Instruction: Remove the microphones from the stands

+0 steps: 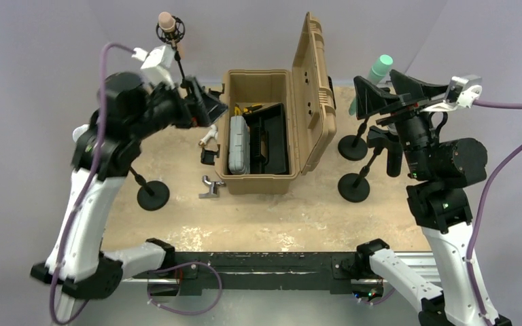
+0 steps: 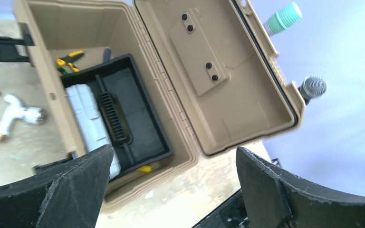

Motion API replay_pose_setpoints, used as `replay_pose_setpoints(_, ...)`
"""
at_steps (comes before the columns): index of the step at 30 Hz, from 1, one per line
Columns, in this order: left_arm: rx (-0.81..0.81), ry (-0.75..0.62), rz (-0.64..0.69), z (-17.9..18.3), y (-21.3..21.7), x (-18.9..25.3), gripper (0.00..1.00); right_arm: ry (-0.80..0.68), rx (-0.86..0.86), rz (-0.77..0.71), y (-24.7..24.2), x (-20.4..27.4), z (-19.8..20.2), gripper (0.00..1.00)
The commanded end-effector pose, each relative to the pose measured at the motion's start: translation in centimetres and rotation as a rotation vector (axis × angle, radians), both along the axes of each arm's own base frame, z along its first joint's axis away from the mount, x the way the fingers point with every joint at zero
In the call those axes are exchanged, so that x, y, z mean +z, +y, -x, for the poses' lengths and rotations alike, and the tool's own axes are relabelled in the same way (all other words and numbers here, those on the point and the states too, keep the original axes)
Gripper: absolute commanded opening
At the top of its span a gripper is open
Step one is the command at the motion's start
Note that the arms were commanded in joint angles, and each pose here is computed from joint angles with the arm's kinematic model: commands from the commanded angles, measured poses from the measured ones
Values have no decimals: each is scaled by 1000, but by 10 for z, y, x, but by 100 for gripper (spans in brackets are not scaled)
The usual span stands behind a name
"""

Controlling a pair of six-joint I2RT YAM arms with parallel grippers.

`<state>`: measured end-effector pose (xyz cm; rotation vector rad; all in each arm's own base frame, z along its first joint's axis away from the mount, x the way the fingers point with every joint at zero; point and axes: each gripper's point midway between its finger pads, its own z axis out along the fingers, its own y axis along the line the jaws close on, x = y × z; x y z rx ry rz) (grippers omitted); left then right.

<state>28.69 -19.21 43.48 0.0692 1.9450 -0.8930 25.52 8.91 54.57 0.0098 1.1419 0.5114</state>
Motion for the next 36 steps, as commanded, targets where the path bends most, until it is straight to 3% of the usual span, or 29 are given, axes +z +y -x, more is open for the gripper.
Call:
replay_pose_setpoints(1,39,-122,-130,53,42,-2,100,-88,113,33,22,28,3,97)
replay_pose_setpoints(6,130,-286,-102,108,81,20,100,-100,177,41,35,32,0,96)
replay_pose_setpoints(16,534,-411,-189,157,180,36,100,-60,312,80,67,29,-21,99)
replay_pose_setpoints(22,756,-514,-190,187,232,47,100,-93,397,67,81,41,-15,99)
replay_pose_setpoints(26,943,-448,-275,185,265,35,100,-95,432,66,91,44,-13,99)
replay_pose_setpoints(31,1056,-314,-450,155,276,4,100,-68,464,72,107,39,-16,99)
replay_pose_setpoints(36,1108,-314,-480,124,271,-10,100,-52,499,63,120,36,-11,99)
